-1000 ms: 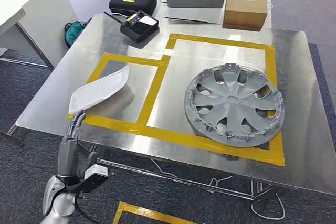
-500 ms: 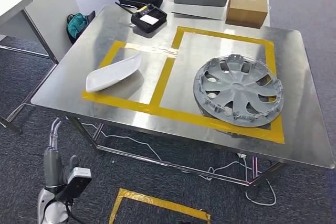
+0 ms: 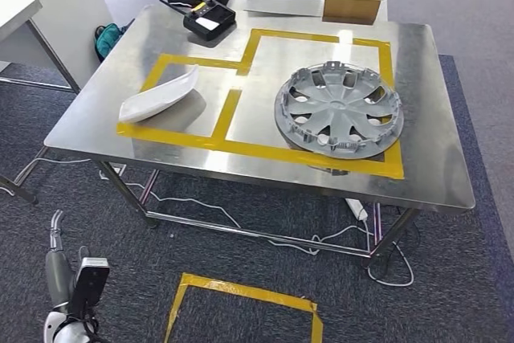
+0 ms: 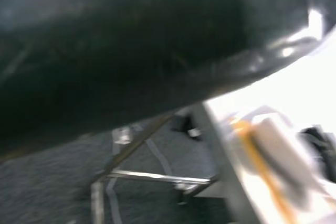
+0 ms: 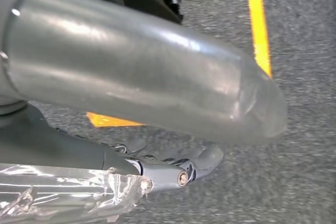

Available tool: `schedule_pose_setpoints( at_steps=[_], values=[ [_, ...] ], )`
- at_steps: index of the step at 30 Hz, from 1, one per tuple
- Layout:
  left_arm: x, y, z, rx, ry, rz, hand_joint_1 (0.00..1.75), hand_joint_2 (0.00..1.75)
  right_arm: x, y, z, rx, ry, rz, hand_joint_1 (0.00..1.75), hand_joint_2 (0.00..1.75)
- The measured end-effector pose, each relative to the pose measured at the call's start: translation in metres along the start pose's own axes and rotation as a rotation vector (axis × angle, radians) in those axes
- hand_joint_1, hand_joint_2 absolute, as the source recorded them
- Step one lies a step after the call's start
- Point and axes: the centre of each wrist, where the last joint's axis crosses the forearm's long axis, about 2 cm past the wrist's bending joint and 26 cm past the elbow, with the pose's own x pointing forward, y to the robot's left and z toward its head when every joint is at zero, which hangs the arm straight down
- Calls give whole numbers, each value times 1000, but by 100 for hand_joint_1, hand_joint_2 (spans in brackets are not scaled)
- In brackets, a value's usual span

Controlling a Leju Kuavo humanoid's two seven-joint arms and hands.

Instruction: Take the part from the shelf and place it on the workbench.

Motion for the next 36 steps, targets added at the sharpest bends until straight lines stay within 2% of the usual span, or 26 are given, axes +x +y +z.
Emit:
schedule_pose_setpoints(
  at_steps=[4,9,13,19,27,32,36],
  values=[
    [-21,4,12,-8,90,-45,0,0,-1,0,1,9,2,2,0,0],
    [-31,3,17,-14,146,-66,0,0,-1,0,0,9,-1,6,0,0],
    [-46,4,28,-22,228,-98,0,0,-4,-1,2,13,7,16,0,0],
    [-71,12,54,-66,382,-147,0,0,-2,-1,1,29,2,39,0,0],
    [-97,21,105,-205,691,-25,0,0,1,-1,-1,62,-14,62,0,0],
    [-100,24,135,-272,920,78,0,0,1,-3,-1,72,-18,74,0,0],
    [-98,22,146,-319,1067,88,0,0,3,-7,-3,86,-23,88,0,0]
  ],
)
